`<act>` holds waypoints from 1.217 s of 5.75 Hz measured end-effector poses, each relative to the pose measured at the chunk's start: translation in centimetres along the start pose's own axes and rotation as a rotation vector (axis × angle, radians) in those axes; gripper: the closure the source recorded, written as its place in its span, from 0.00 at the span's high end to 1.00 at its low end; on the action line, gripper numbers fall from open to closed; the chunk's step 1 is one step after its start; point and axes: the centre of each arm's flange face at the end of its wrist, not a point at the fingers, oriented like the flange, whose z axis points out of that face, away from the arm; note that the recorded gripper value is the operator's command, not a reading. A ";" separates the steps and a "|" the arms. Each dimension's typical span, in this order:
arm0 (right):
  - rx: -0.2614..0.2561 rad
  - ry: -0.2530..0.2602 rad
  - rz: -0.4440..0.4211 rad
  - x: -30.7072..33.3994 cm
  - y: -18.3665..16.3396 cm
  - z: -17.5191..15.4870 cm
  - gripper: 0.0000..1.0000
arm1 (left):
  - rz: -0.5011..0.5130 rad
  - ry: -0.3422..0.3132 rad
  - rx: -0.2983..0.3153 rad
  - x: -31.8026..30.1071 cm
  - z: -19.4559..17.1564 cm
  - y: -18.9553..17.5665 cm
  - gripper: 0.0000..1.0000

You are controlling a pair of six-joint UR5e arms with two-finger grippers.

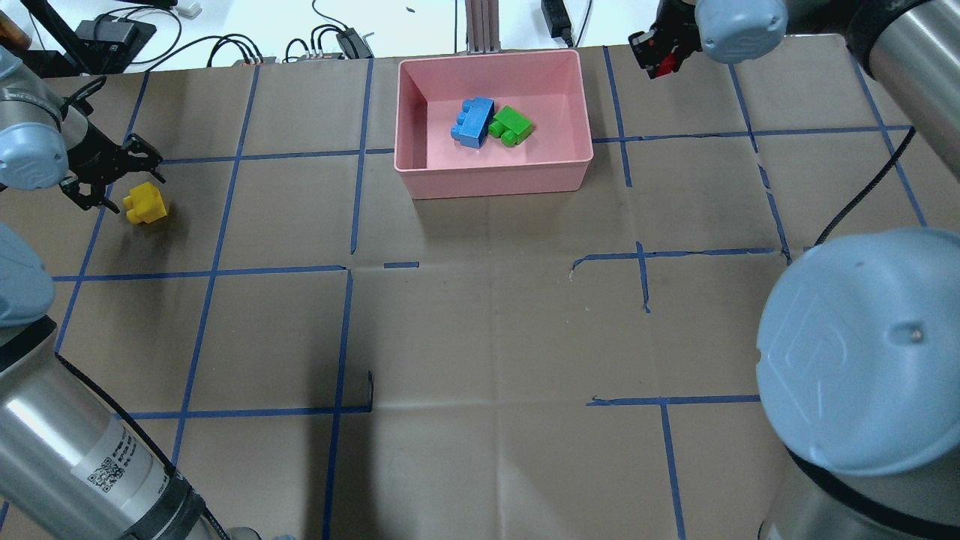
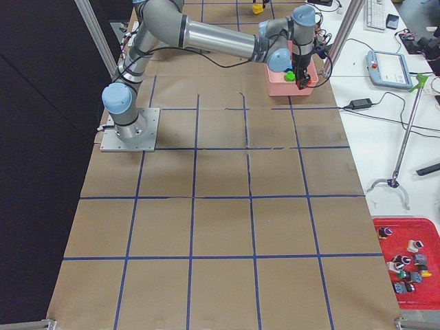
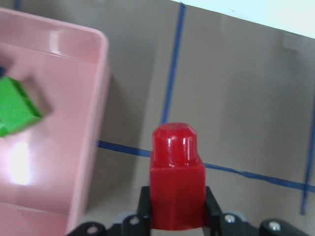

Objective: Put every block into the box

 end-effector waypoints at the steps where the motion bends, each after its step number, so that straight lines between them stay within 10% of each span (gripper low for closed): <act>1: 0.079 -0.076 0.030 -6.4 -0.8 -2.0 0.14 | 0.001 0.001 0.003 -0.1 0.6 0.1 0.94; 3: 0.152 -0.133 0.044 -13.8 -1.8 -2.2 0.16 | 0.003 -0.001 -0.002 -0.2 1.1 0.3 0.65; 4: 0.147 -0.139 0.040 -14.9 -2.0 -1.1 0.98 | 0.004 -0.005 -0.008 -0.2 1.2 0.3 0.48; 7: 0.129 -0.141 0.030 -15.6 -2.1 0.5 1.00 | 0.007 -0.010 -0.008 -0.2 0.5 0.1 0.26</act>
